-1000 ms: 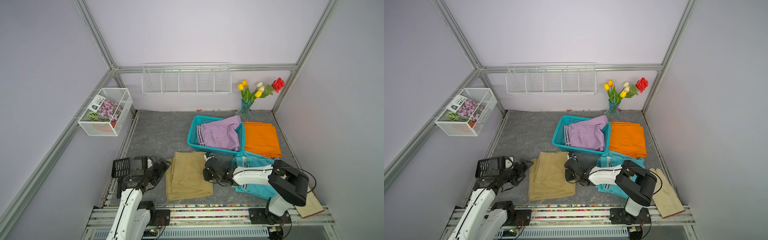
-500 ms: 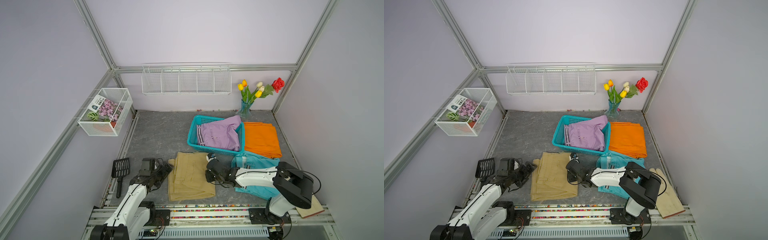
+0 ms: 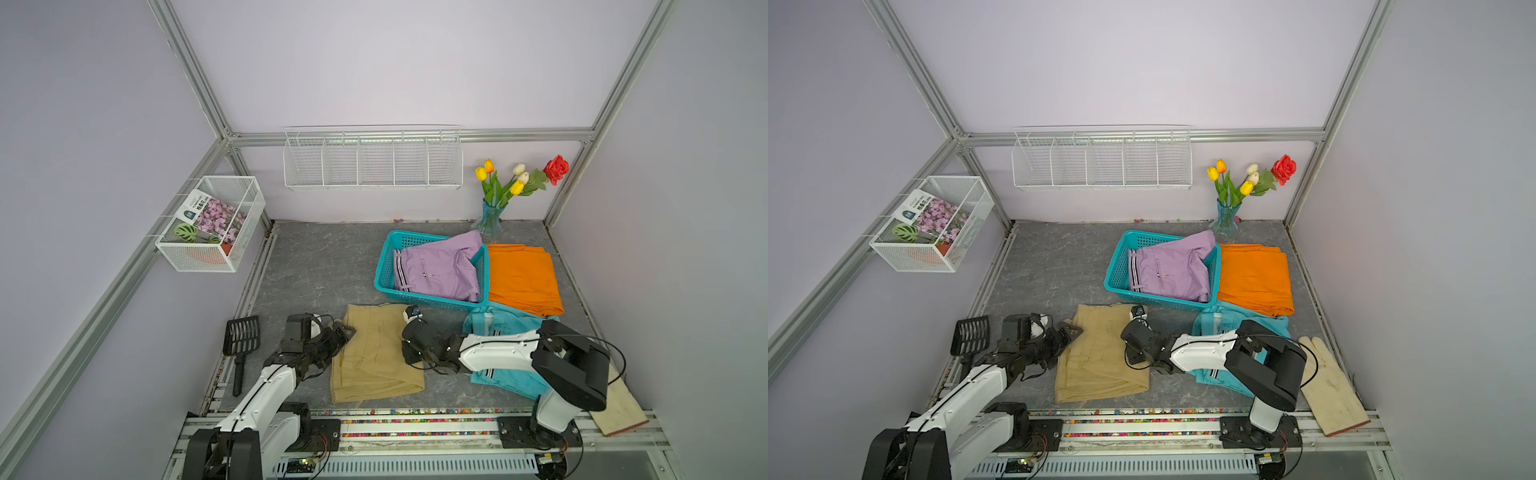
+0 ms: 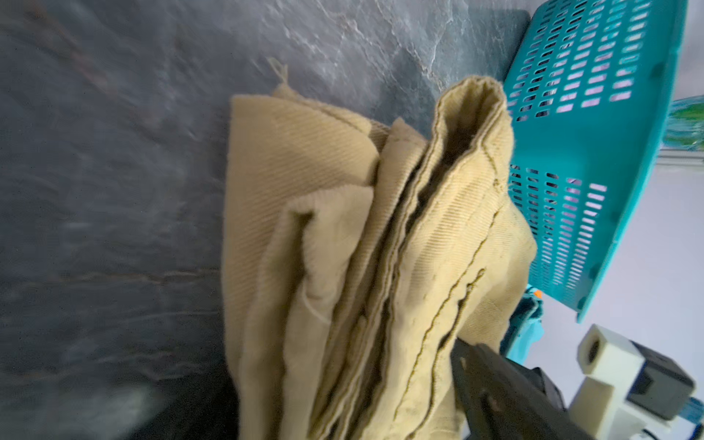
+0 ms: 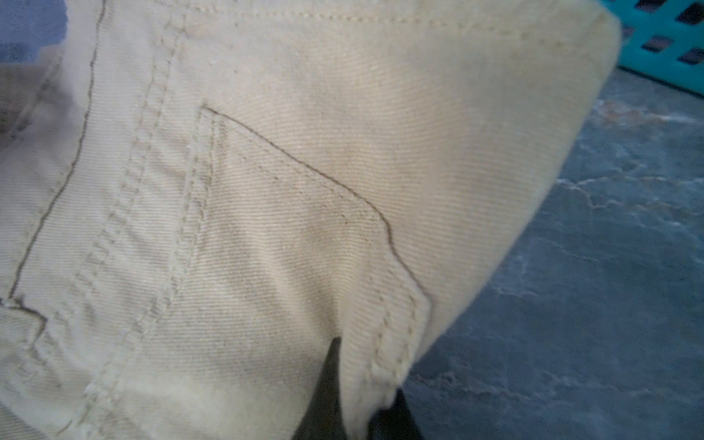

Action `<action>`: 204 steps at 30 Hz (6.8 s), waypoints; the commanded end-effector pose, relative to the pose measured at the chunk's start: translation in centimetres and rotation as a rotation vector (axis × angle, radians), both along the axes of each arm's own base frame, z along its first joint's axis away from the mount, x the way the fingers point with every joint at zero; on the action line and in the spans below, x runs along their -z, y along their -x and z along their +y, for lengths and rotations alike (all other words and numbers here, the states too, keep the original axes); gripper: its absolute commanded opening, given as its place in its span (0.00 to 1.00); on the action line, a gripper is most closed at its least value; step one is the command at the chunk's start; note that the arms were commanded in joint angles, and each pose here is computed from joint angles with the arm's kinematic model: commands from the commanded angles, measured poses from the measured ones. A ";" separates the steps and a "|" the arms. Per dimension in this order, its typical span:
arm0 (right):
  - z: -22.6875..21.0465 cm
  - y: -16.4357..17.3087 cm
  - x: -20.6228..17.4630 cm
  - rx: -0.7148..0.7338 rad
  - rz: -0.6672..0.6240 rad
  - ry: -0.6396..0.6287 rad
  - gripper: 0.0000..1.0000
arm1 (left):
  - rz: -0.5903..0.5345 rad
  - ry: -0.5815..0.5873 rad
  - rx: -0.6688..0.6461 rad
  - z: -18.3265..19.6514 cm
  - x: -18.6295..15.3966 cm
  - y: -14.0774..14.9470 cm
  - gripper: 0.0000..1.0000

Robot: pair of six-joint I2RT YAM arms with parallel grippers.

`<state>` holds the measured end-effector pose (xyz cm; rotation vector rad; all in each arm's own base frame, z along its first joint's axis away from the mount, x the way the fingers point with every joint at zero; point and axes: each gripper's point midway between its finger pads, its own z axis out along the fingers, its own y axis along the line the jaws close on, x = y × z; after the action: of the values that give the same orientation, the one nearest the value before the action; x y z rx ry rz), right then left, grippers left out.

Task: Put the folded long pants in the basket
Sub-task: Pick up the long pant at the center of the board, then place the long pant in the basket, then move the long pant to the center of the board, then pick up the long pant at the center of the board.

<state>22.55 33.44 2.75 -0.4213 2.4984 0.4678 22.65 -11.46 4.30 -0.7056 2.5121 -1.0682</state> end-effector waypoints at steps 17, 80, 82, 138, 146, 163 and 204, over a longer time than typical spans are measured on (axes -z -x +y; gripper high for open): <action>0.4 3.3 -9.5 -0.117 -0.094 -0.104 0.00 | -0.187 0.005 -0.044 -0.1 -14.3 -0.1 0.00; -6.3 -23.7 -0.5 0.229 0.183 0.065 0.01 | 0.139 -0.037 -0.104 4.3 -0.6 -30.7 0.00; -5.3 -24.2 -1.2 0.213 0.170 0.062 0.04 | 0.149 -0.044 -0.088 4.0 -0.4 -31.3 0.00; -27.5 0.2 -23.1 0.486 -0.369 0.013 0.99 | -0.010 -0.018 0.677 -37.0 2.4 2.5 0.93; -27.6 0.6 -22.5 0.484 -0.356 0.010 0.99 | 0.045 -0.034 0.678 -37.2 4.2 3.0 0.00; -23.4 -1.0 -18.0 0.479 -0.221 -0.208 0.99 | -0.074 -0.222 0.309 -13.7 -3.6 2.6 0.00; -7.9 -5.4 -1.7 0.094 0.217 -0.299 0.00 | -0.082 -0.307 0.159 -4.4 -2.6 1.8 0.00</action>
<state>28.16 25.60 3.24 -0.1345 2.5936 0.8840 19.95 -16.28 5.54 -0.3710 2.6483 -0.7448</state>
